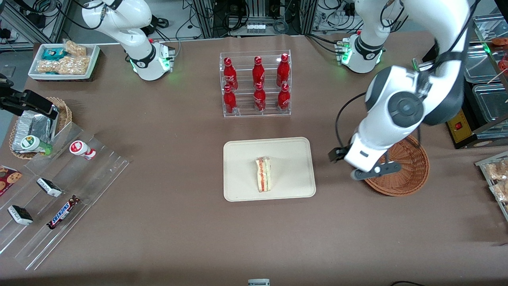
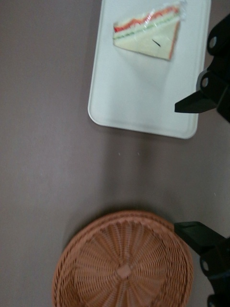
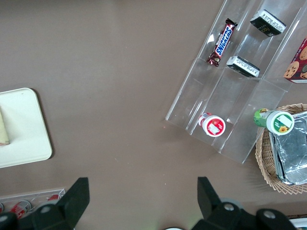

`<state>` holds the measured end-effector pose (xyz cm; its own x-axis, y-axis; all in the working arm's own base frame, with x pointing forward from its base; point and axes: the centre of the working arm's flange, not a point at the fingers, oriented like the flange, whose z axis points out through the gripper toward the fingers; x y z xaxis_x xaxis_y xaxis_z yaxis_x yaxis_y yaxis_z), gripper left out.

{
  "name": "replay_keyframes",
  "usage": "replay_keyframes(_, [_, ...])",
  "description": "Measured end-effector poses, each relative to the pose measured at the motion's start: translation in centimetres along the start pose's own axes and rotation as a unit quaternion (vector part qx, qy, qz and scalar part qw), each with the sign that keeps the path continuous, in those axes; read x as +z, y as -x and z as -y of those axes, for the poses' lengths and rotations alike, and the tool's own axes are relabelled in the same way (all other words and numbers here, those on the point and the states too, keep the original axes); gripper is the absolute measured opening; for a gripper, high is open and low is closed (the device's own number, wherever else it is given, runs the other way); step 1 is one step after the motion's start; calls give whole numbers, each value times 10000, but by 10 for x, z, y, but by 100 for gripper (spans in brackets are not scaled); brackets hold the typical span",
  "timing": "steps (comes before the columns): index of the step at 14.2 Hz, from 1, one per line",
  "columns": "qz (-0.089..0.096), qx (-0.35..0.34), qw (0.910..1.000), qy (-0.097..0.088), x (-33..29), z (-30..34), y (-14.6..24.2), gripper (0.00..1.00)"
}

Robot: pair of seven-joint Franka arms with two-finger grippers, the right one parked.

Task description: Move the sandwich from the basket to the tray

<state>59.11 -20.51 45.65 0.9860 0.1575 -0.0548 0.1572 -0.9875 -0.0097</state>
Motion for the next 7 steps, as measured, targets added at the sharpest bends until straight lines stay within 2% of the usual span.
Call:
replay_keyframes(3, [75, 224, 9997, -116, -32, 48, 8, 100])
replay_keyframes(7, [76, 563, 9982, -169, -70, 98, 16, 100])
